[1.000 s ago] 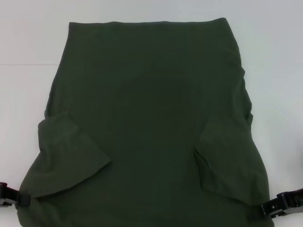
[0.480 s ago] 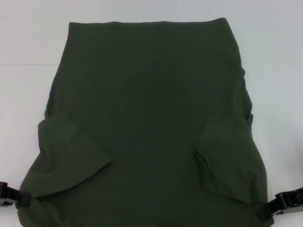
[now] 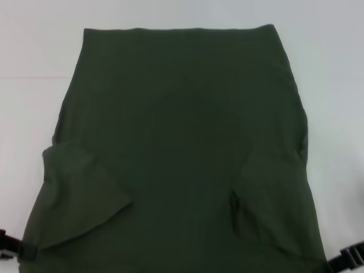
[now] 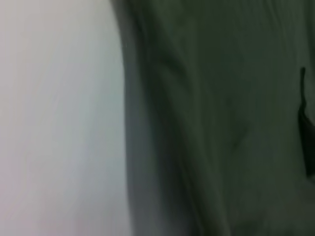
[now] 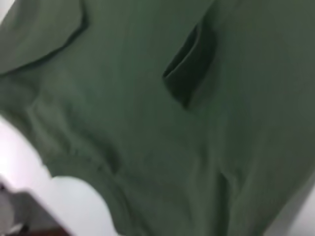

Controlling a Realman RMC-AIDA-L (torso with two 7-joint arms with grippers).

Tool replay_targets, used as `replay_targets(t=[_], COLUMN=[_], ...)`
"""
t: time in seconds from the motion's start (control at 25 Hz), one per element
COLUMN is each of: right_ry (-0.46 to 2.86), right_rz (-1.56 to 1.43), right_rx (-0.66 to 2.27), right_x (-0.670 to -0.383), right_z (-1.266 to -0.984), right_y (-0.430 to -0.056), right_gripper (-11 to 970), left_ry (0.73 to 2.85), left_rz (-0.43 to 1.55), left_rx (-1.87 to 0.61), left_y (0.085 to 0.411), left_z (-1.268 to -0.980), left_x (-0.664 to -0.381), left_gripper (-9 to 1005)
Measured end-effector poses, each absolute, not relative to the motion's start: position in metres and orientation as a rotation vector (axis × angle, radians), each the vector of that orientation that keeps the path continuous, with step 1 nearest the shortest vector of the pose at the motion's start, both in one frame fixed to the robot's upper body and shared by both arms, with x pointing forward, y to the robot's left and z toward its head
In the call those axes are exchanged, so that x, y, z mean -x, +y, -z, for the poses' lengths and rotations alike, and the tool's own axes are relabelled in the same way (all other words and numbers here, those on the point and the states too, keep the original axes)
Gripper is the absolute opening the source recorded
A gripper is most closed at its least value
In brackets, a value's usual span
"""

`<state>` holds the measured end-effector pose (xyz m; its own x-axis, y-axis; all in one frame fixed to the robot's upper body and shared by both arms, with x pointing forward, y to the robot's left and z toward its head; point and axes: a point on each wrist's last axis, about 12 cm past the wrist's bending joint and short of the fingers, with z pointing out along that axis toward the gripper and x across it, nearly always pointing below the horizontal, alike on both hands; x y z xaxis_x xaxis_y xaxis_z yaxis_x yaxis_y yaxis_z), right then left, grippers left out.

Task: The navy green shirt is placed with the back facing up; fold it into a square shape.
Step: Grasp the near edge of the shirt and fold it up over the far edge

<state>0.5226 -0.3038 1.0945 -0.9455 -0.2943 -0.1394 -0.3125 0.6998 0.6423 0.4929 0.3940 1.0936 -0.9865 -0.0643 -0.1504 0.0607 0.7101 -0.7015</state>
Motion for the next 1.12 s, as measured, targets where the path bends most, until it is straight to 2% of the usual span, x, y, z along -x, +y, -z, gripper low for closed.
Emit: replay_targets(t=[0.44,0.48,0.76,0.96,1.12], right_ry=[2.871,2.874,2.862,2.795,2.640], right_rz=[-1.270,-1.278,-1.287,-1.315,-1.365], right_rx=[0.786,0.797,0.851,0.803,0.754], right_x=[-0.500,-0.499,-0.497,-0.502,-0.511], right_z=[-1.095,-1.094,-1.091,-1.096,-1.107], right_y=[-0.303,-0.303,-0.300,-0.302,-0.305], right_gripper=[69,70,75,79,82], left_ry=[2.800,2.808,2.818,2.734,2.562], left_rz=[1.385,1.455,1.480,1.485,1.504], left_rx=[-0.128,-0.173,-0.205,-0.185,-0.147], left_y=[0.388,0.385,0.381,0.383,0.385], left_z=[-1.101,-1.100,-1.098,-1.104,-1.113], left_x=[-0.472,-0.468,-0.466,-0.473,-0.483], left_gripper=[28,29,29,29,29])
